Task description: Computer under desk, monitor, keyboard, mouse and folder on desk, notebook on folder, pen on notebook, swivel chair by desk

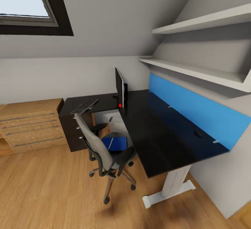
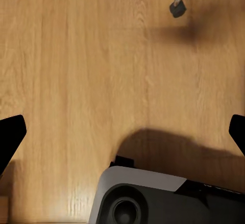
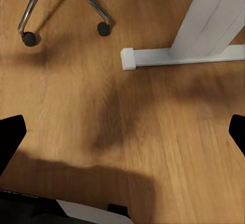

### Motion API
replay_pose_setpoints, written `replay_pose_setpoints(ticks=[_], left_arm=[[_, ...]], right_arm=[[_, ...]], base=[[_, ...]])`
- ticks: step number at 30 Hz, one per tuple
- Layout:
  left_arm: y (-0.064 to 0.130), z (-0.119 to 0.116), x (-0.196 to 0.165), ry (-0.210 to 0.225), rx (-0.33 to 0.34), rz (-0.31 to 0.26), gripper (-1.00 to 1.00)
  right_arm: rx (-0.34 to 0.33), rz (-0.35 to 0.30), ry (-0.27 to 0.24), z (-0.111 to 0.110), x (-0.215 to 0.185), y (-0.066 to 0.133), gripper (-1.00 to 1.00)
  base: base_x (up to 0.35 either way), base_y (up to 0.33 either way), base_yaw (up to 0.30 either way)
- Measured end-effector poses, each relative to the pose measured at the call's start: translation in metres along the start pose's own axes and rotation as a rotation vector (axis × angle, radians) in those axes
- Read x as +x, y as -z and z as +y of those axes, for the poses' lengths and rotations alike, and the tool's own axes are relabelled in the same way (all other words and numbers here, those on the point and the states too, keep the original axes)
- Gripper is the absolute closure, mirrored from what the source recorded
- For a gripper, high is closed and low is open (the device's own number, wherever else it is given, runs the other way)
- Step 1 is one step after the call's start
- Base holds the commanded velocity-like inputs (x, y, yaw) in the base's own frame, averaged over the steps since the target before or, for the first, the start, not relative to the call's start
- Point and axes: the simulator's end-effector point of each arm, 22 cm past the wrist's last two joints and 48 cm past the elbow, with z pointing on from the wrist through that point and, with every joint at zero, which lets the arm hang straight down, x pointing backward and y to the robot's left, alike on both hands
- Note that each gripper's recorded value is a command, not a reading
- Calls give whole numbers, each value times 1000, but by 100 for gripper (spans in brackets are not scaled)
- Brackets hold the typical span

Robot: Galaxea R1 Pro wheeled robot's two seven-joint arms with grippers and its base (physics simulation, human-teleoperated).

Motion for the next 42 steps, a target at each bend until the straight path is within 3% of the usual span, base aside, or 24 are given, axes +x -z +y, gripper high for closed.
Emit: replay_pose_setpoints(ticks=[15,33,42], left_arm=[[0,1,0,0,-1,0,-100],[0,2,1,-1,-3,4,-100],[0,2,3,-2,-4,8,-100]], right_arm=[[0,0,1,0,0,0,-100],[0,6,2,-1,2,0,-100],[-2,11,2,0,4,1,-100]], base=[[-4,-234,278],[-103,-15,272],[-21,0,87]])
